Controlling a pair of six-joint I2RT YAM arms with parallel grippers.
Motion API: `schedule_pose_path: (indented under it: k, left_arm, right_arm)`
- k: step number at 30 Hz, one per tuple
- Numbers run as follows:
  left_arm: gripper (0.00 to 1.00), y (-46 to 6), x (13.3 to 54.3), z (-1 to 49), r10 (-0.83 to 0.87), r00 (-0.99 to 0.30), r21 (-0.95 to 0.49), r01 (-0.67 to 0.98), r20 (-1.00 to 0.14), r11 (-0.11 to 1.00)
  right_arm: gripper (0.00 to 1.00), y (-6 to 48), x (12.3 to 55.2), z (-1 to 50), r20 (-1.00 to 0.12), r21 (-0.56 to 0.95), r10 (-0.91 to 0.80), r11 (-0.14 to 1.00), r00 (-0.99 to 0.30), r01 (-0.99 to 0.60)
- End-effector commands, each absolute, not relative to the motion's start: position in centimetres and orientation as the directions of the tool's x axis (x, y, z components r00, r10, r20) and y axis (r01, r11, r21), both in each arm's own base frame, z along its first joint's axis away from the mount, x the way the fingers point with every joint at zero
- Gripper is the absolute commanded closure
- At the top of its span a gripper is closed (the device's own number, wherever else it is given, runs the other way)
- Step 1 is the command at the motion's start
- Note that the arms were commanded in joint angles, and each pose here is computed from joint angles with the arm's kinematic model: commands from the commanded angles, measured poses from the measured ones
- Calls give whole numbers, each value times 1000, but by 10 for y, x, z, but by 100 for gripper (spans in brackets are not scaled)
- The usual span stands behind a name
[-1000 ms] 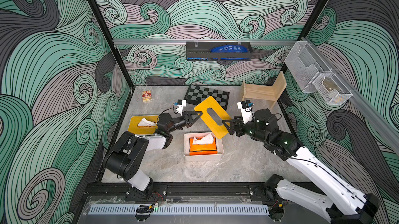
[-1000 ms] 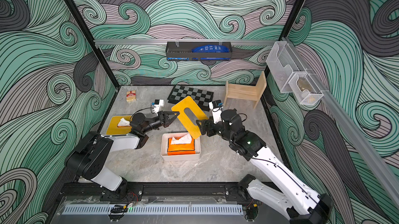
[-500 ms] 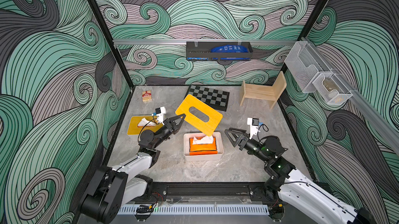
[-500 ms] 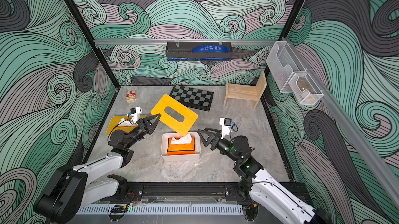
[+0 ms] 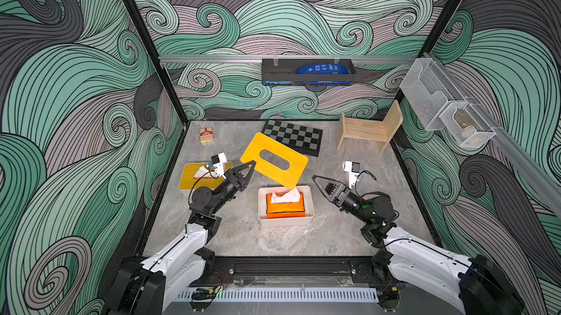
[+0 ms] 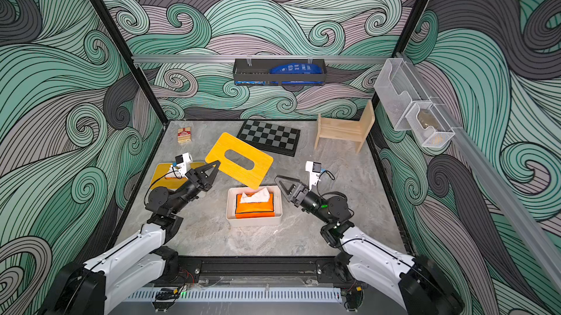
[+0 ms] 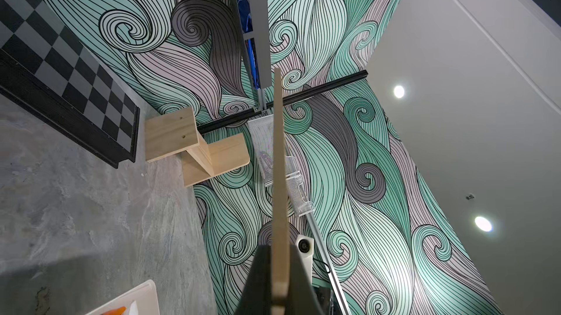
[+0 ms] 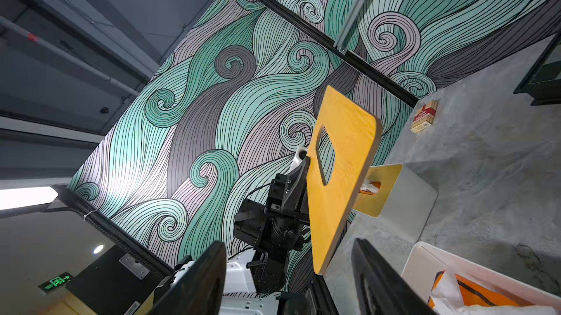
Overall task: Put the tissue paper into the tissue box
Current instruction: Pick up the box lid from the center of the board.
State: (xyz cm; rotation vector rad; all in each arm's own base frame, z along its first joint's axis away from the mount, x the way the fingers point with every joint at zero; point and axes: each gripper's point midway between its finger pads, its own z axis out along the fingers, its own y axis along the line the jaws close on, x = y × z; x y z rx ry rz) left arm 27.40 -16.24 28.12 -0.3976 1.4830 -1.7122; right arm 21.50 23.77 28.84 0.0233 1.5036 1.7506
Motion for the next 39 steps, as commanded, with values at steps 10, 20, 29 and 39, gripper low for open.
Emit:
schedule_pose_path:
  k: [10, 20, 29, 39]
  left_arm:
    - [100, -156, 271, 301, -761, -583, -904, 427, -285, 11]
    - [100, -156, 271, 300, -764, -579, -903, 429, -285, 12]
    - [100, -156, 270, 299, -763, -579, -901, 435, -288, 10]
    - [100, -155, 270, 297, -764, -577, -901, 434, -288, 12]
  right_arm:
    - [38, 253, 216, 302, -472, 818, 554, -15, -686, -575]
    - [46, 265, 231, 289, -430, 860, 543, 4, -721, -511]
    - [58, 275, 241, 289, -395, 878, 536, -19, -746, -479]
    - [65, 288, 244, 291, -362, 885, 516, -71, -776, -460]
